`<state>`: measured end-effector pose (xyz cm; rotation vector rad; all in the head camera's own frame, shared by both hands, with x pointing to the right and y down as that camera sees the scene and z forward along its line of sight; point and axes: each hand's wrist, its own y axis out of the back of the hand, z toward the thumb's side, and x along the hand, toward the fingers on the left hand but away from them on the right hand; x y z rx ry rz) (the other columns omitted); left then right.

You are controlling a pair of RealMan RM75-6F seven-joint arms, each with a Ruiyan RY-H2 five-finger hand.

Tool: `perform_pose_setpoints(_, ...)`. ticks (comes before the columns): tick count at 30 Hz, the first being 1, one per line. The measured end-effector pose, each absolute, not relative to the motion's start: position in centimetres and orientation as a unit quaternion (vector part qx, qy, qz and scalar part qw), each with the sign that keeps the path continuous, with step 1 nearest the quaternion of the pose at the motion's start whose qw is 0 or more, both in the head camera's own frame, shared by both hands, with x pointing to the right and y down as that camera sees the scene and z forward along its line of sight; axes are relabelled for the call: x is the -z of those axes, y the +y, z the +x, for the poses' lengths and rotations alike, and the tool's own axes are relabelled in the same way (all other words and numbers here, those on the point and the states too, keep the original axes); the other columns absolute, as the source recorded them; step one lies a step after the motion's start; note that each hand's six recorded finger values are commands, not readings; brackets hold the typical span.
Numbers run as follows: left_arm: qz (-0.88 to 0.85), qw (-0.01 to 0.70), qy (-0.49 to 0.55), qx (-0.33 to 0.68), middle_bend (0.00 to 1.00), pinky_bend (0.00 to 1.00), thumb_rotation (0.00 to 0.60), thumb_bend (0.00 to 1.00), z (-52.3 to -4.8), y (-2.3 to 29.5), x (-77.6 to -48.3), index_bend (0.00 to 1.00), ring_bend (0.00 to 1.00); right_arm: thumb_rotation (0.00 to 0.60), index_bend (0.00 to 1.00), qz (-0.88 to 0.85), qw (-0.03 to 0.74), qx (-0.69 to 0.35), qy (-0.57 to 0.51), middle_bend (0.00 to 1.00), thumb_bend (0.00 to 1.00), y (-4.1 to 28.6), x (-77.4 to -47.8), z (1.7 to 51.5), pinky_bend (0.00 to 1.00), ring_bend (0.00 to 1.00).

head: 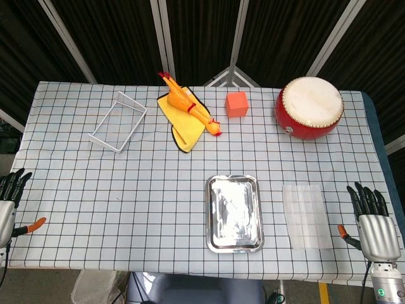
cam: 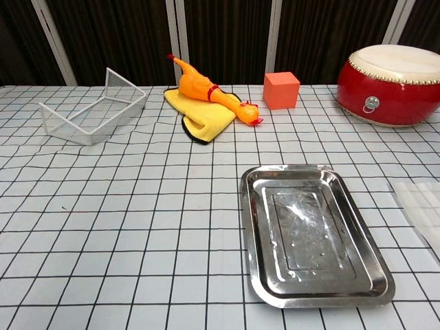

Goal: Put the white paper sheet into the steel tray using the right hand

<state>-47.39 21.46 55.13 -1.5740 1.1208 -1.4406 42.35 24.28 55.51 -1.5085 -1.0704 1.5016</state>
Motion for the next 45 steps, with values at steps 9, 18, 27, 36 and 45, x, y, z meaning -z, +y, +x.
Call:
perform_pose_setpoints(9, -0.611, 0.361, 0.434, 0.556, 0.00, 0.00, 0.600, 0.00, -47.3, 21.4, -55.0, 0.00, 0.00, 0.600, 0.00, -0.592, 0.373, -0.585, -0.410, 0.00, 0.32, 24.6, -55.7, 41.9, 0.00, 0.00)
perform_pose_setpoints(18, -0.610, 0.358, 0.437, 0.556, 0.00, 0.00, 0.600, 0.00, -47.4, 21.2, -55.0, 0.00, 0.00, 0.600, 0.00, -0.605, 0.373, -0.597, -0.372, 0.00, 0.32, 26.1, -57.6, 39.8, 0.00, 0.00)
perform_pose_setpoints(27, -0.611, 0.356, 0.440, 0.553, 0.00, 0.00, 0.600, 0.00, -47.4, 21.0, -54.9, 0.00, 0.00, 0.600, 0.00, -0.617, 0.355, -0.623, -0.324, 0.00, 0.32, 28.6, -60.8, 37.8, 0.00, 0.00)
perform_pose_setpoints(36, -0.611, 0.354, 0.440, 0.555, 0.00, 0.00, 0.600, 0.00, -47.4, 21.1, -54.9, 0.00, 0.00, 0.600, 0.00, -0.593, 0.339, -0.678, -0.273, 0.00, 0.32, 30.5, -63.4, 39.6, 0.00, 0.00)
perform_pose_setpoints(45, -0.612, 0.353, 0.442, 0.553, 0.00, 0.00, 0.600, 0.00, -47.4, 21.2, -54.8, 0.00, 0.00, 0.600, 0.00, -0.569, 0.319, -0.711, -0.263, 0.00, 0.32, 31.0, -64.9, 41.5, 0.00, 0.00)
